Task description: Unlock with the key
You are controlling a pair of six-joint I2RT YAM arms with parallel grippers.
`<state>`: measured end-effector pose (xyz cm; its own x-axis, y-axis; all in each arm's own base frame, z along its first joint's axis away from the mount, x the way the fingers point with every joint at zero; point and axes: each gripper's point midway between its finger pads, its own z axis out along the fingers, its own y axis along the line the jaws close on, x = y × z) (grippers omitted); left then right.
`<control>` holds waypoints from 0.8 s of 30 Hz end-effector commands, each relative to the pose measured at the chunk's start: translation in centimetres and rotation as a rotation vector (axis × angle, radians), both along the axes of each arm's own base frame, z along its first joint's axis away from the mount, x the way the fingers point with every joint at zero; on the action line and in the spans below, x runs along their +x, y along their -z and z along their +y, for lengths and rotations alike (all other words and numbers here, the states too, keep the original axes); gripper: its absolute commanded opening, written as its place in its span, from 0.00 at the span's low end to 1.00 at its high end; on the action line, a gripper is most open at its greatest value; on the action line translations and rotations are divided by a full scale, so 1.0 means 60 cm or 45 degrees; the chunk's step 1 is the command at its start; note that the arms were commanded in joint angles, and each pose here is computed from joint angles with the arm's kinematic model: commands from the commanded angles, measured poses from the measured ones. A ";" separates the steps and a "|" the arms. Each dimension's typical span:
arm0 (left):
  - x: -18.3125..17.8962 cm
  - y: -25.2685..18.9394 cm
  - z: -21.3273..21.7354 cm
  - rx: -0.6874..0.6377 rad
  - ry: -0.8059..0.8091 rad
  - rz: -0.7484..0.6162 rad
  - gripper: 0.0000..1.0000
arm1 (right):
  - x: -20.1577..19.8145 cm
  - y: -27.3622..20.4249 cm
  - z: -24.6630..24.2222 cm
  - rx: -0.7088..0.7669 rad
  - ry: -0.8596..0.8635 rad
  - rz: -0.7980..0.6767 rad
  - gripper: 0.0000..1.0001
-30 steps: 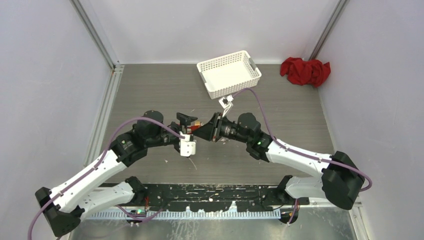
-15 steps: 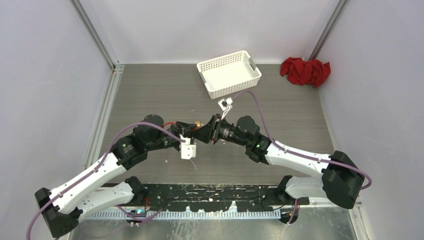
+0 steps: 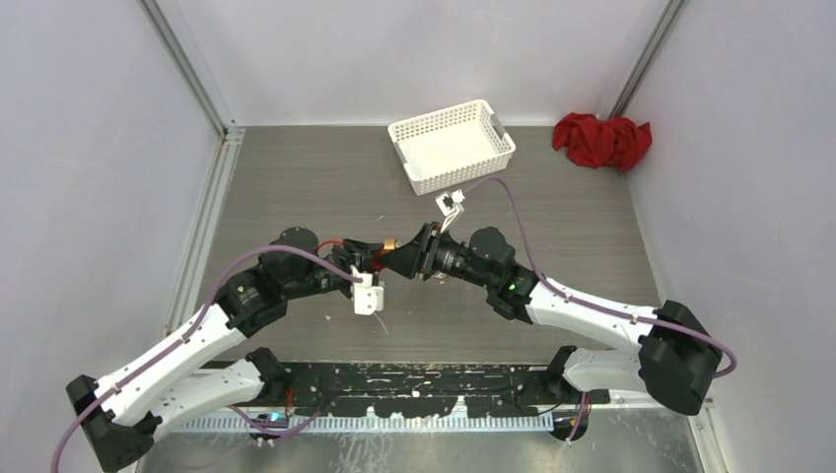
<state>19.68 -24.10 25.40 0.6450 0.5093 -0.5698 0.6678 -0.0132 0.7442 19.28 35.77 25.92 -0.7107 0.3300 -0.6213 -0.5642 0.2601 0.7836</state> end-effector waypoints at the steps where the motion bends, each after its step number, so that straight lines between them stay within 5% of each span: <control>1: 0.004 -0.044 -0.006 -0.077 0.011 -0.075 0.00 | 0.002 -0.043 0.006 0.049 -0.015 -0.053 0.42; 5: -0.003 -0.029 -0.007 -0.023 0.036 -0.025 0.10 | 0.006 -0.051 0.011 0.026 -0.018 -0.061 0.20; 8: 0.000 -0.027 -0.006 -0.015 0.013 0.012 0.40 | 0.004 -0.056 0.009 0.028 -0.022 -0.072 0.06; 12: 0.001 -0.020 -0.001 0.014 -0.002 0.021 0.47 | 0.005 -0.051 0.000 -0.010 0.001 -0.079 0.01; 20: 0.006 -0.019 -0.004 0.002 0.003 -0.017 0.34 | 0.003 -0.040 -0.006 -0.018 0.013 -0.067 0.01; 24: 0.009 -0.018 -0.006 0.005 -0.004 -0.012 0.05 | 0.003 -0.038 -0.004 -0.028 0.004 -0.060 0.06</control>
